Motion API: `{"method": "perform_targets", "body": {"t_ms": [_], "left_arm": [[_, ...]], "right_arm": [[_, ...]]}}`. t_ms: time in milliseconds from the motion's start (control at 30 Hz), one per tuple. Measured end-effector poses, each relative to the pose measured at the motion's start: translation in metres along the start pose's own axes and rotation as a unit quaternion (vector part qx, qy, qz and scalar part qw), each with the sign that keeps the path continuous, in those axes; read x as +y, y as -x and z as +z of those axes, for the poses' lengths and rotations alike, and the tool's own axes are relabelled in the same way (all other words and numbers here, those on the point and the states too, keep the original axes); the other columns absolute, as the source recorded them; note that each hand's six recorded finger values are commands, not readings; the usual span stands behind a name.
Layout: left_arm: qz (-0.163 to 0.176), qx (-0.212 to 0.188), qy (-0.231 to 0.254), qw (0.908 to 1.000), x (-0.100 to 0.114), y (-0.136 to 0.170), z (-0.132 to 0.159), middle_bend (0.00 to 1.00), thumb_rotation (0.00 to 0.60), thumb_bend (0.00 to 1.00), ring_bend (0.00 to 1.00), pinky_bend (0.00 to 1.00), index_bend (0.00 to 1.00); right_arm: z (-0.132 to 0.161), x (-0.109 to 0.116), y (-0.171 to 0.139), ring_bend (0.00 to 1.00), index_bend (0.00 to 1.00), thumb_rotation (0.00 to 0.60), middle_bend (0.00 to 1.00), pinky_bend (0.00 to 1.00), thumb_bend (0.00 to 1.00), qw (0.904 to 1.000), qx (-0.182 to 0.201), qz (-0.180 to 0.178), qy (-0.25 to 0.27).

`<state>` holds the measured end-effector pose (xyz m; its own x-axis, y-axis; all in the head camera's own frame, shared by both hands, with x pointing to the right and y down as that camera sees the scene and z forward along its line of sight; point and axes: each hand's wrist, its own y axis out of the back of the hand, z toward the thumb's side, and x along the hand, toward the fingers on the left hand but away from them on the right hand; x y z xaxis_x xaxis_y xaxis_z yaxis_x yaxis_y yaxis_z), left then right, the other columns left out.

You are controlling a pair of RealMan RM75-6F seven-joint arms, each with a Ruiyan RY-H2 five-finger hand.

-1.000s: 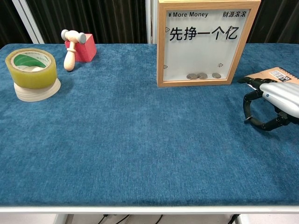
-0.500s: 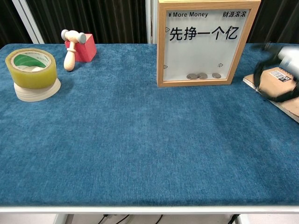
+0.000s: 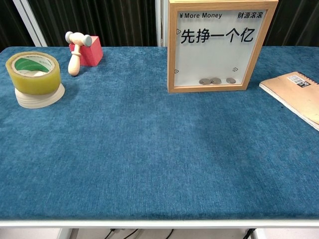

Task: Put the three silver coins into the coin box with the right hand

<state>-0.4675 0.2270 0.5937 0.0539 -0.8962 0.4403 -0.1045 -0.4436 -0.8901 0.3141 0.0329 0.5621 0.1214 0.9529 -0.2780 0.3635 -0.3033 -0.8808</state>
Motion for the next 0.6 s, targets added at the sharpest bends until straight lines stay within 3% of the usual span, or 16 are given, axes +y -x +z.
{"method": "perform_targets", "body": {"t_ms": [333,600], "left_arm": [[0.009,-0.005,0.000,0.9999,0.007,-0.001,0.005,0.01,0.600,0.00,0.00,0.00,0.06],[0.008,-0.003,0.000,1.0000,0.006,-0.003,0.005,0.01,0.600,0.00,0.00,0.00,0.06]], "right_arm": [[0.048,-0.011,0.067,0.00,0.68,0.600,0.04,0.00,0.39,0.9968,-0.030,0.069,-0.024],[0.082,-0.024,0.094,0.00,0.68,0.600,0.04,0.00,0.40,0.9937,-0.033,0.099,-0.041]]}}
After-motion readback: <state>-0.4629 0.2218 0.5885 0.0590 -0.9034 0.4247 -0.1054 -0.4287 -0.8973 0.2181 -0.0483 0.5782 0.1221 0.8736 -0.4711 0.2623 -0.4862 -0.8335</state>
